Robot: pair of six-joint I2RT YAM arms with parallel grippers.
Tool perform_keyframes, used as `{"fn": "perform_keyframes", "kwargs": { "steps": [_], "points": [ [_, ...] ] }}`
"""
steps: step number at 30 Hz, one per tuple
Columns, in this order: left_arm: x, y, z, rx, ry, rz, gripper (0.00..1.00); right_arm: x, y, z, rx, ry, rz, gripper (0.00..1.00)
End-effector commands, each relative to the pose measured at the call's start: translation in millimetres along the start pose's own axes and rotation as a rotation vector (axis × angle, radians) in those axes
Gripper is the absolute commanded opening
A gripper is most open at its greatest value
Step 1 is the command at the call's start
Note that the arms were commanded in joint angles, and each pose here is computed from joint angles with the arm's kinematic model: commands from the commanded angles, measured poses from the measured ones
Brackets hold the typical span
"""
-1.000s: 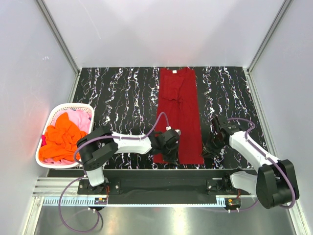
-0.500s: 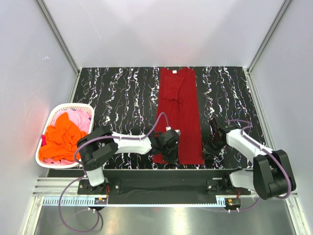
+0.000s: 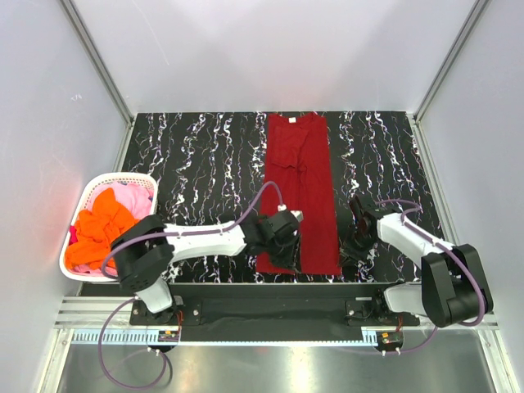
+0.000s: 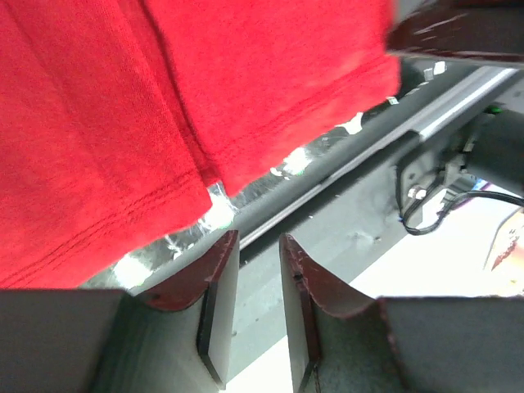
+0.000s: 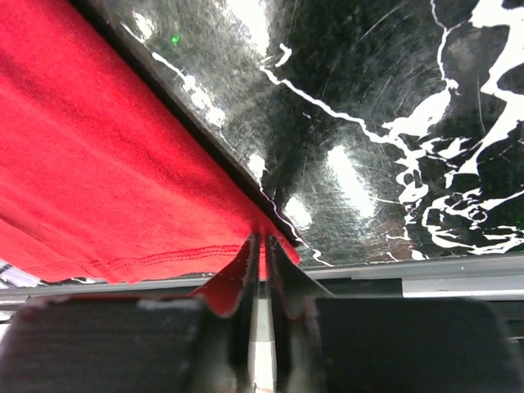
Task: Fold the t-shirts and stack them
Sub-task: Fold the tshirt
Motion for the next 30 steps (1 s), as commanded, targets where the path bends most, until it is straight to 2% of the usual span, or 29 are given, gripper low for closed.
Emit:
{"fn": "perform_keyframes", "kwargs": {
  "steps": [1,6,16,22,25,30],
  "points": [
    [12,-9,31,0.023,-0.101,-0.078,0.32,5,6,14,0.020,-0.051,0.009,0.14],
    [15,-2,25,0.067,-0.103,-0.078,0.29,6,13,33,0.066,-0.102,0.005,0.24],
    [23,0,-8,0.135,-0.071,-0.069,0.28,9,24,63,0.151,-0.194,0.040,0.28],
    [25,1,-19,0.156,-0.057,-0.066,0.30,7,22,65,0.141,-0.195,0.039,0.29],
    [25,0,-25,0.152,-0.040,-0.066,0.24,6,18,59,0.101,-0.180,0.031,0.30],
    [25,-3,-29,0.125,-0.024,-0.065,0.23,4,12,42,0.053,-0.122,0.004,0.30]
  ]
}}
Point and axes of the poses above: each gripper's point midway between its finger pads, its own z axis back along the fingers, its own y axis along the line the jaws close on, x = y × z, the point moved 9 cm from there along z, back along the fingers, and after that the axes turned 15 degrees about z, right-handed, at the moved point
